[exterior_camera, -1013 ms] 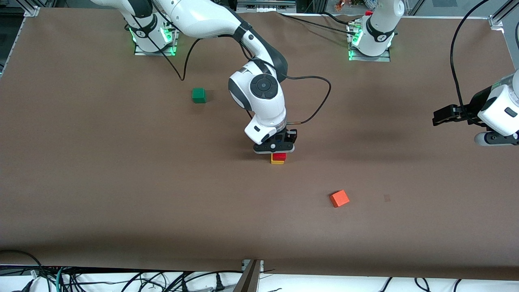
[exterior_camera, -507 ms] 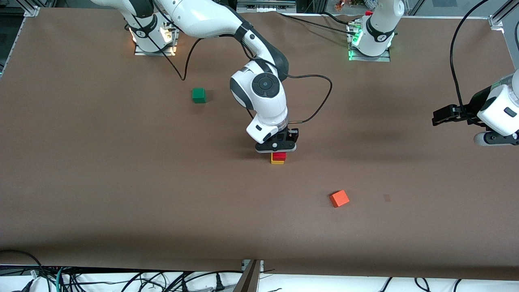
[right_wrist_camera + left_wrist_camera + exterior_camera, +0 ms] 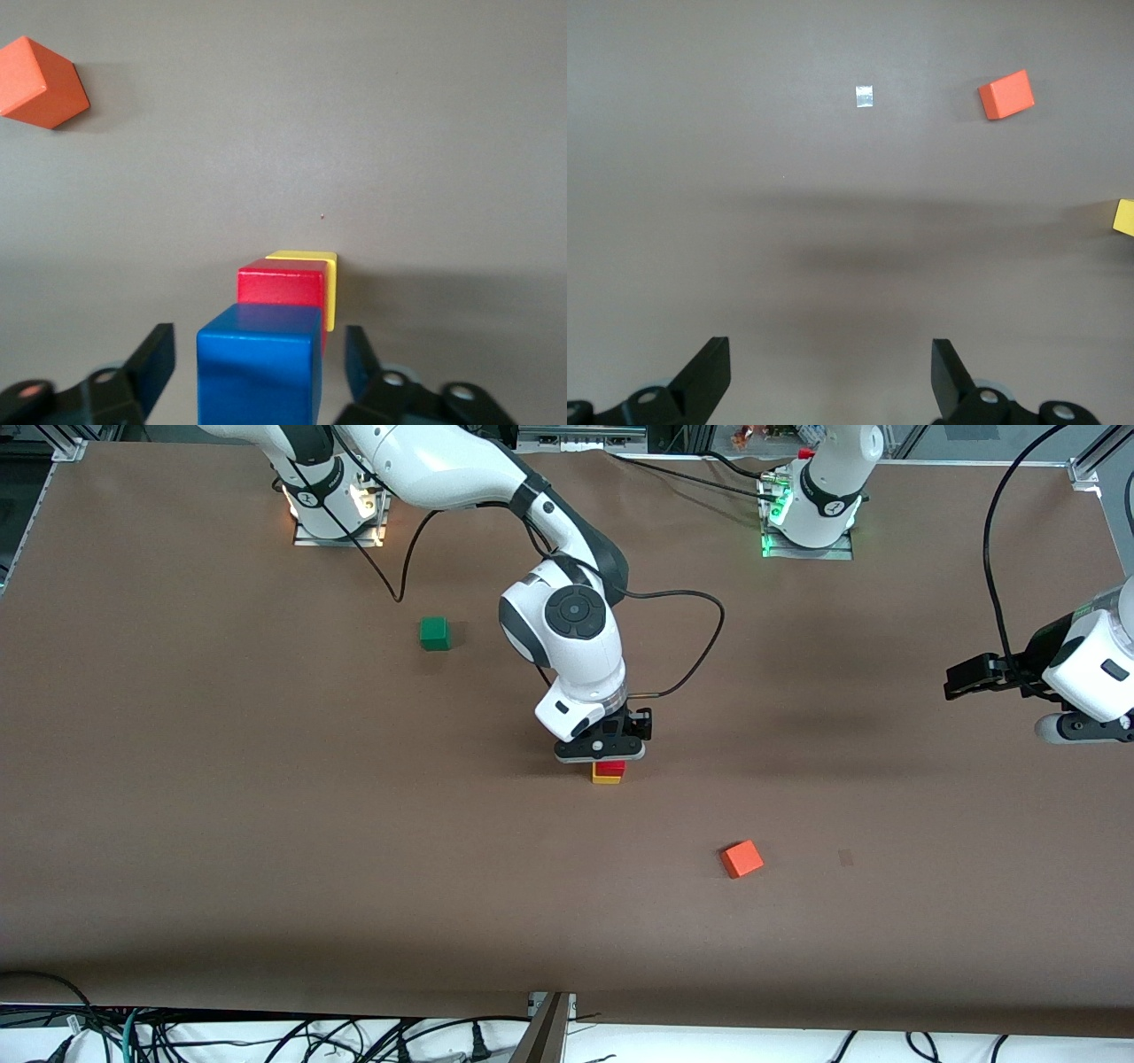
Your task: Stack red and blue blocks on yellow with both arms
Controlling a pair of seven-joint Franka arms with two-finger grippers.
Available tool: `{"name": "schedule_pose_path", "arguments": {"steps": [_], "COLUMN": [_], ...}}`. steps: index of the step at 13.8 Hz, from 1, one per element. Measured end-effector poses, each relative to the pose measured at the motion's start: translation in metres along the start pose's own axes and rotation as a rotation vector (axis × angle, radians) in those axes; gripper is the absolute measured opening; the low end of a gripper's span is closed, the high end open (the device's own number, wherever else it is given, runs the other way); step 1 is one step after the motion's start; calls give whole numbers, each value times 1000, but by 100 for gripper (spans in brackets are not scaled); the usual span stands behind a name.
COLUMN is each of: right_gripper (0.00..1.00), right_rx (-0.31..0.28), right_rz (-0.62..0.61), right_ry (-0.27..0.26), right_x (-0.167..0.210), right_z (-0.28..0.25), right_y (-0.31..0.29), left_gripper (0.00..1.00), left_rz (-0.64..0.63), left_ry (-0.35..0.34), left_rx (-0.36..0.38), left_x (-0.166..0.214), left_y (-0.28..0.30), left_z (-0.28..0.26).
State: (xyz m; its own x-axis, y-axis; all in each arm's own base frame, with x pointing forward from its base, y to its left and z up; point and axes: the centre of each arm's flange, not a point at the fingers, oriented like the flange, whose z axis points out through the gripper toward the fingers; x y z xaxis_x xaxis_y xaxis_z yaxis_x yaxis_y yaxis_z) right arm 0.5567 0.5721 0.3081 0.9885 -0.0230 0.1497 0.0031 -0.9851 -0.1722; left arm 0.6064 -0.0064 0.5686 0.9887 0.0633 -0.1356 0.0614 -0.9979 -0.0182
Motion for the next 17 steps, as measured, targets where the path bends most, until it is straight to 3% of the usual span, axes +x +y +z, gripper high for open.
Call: {"name": "schedule_pose_path", "arguments": {"steps": [1, 3, 6, 9, 12, 15, 17], "right_gripper": [99, 100, 100, 100, 100, 100, 100], "right_rx": [-8, -24, -45, -54, -118, -174, -170], "right_rz": [0, 6, 15, -124, -252, -232, -188], "right_ry": [-7, -22, -55, -126, -207, -301, -321], "right_x": [0, 6, 37, 78, 98, 95, 89], "right_z": [-2, -16, -81, -173, -235, -274, -307], "right_y": [1, 3, 32, 100, 173, 221, 253], "left_gripper": [100, 100, 100, 100, 100, 100, 100], "left_rz": [0, 0, 1, 3, 5, 5, 5], "left_ry": [0, 0, 0, -1, -1, -1, -1], "left_rx": [0, 0, 0, 0, 0, 0, 0], "left_x": [0, 0, 0, 0, 0, 0, 0], "left_y": [0, 0, 0, 2, 3, 3, 3], "left_z": [0, 0, 0, 0, 0, 0, 0]}}
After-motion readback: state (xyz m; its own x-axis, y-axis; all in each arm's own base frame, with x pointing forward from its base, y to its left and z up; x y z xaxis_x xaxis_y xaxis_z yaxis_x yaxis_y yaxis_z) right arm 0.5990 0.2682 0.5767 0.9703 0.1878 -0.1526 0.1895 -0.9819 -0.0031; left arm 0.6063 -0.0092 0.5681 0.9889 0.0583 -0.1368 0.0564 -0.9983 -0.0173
